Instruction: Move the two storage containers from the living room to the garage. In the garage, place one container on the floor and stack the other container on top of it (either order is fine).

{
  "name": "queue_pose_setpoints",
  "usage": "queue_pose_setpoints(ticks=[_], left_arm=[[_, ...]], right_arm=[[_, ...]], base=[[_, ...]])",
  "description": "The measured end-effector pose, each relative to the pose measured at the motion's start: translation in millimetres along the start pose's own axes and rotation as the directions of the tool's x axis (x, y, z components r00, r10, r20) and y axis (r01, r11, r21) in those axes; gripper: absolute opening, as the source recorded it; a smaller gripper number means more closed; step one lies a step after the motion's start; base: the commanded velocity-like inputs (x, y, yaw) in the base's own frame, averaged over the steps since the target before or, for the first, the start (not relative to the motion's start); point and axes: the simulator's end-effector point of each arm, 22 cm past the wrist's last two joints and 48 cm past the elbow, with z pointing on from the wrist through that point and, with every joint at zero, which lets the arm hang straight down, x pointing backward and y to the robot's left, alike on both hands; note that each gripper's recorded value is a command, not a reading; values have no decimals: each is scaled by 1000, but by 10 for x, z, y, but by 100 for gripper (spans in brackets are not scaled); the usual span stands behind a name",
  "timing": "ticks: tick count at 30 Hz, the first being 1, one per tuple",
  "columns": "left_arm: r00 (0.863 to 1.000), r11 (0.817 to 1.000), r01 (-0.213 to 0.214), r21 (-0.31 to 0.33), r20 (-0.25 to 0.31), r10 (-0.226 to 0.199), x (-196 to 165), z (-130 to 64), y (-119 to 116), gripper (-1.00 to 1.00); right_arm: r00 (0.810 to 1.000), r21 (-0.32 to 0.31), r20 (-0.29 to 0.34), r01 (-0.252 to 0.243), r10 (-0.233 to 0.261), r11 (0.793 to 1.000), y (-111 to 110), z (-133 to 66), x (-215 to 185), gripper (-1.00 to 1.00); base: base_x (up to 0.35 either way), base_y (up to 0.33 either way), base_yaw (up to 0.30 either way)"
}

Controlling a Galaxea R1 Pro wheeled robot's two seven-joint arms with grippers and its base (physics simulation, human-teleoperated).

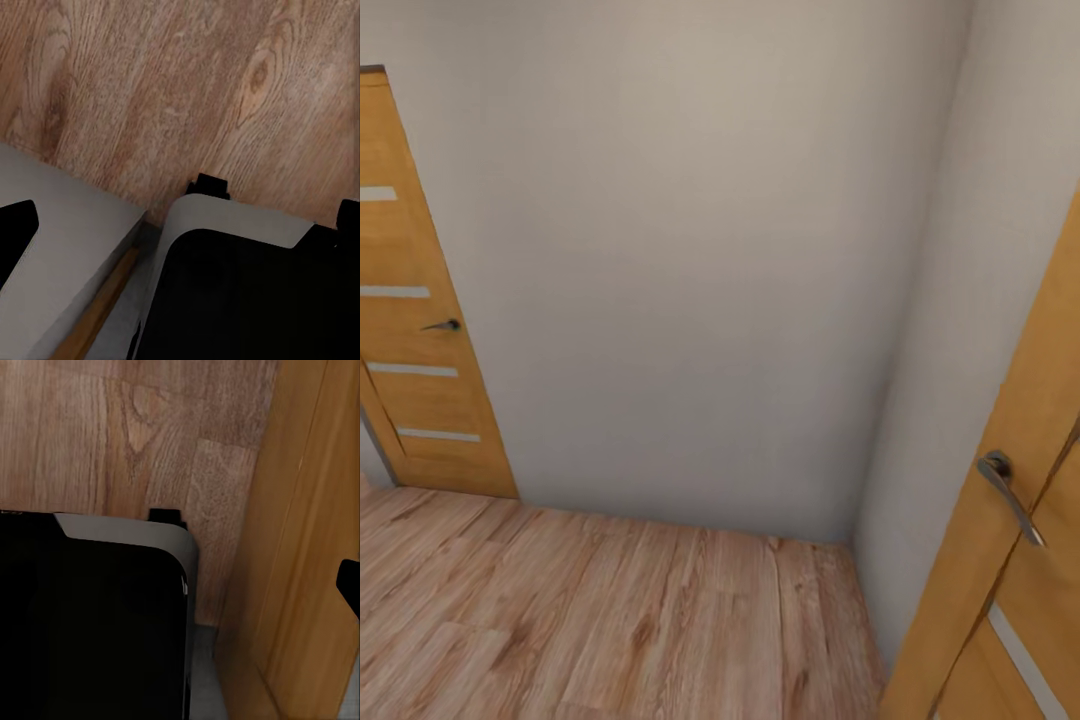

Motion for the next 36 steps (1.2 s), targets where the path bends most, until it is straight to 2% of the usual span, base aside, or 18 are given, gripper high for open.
queue_pose_setpoints(ticks=[19,36], left_arm=[[1000,1000,0,0,0,0,0,0,0,100],[1000,1000,1,0,3,-1,-5,0,1,100]], right_arm=[[1000,-1,-4,-5,5,1000,10,1,9,100],[1000,-1,1,-2,2,1000,11,1,-2,100]], base=[[322,0,6],[322,0,254]])
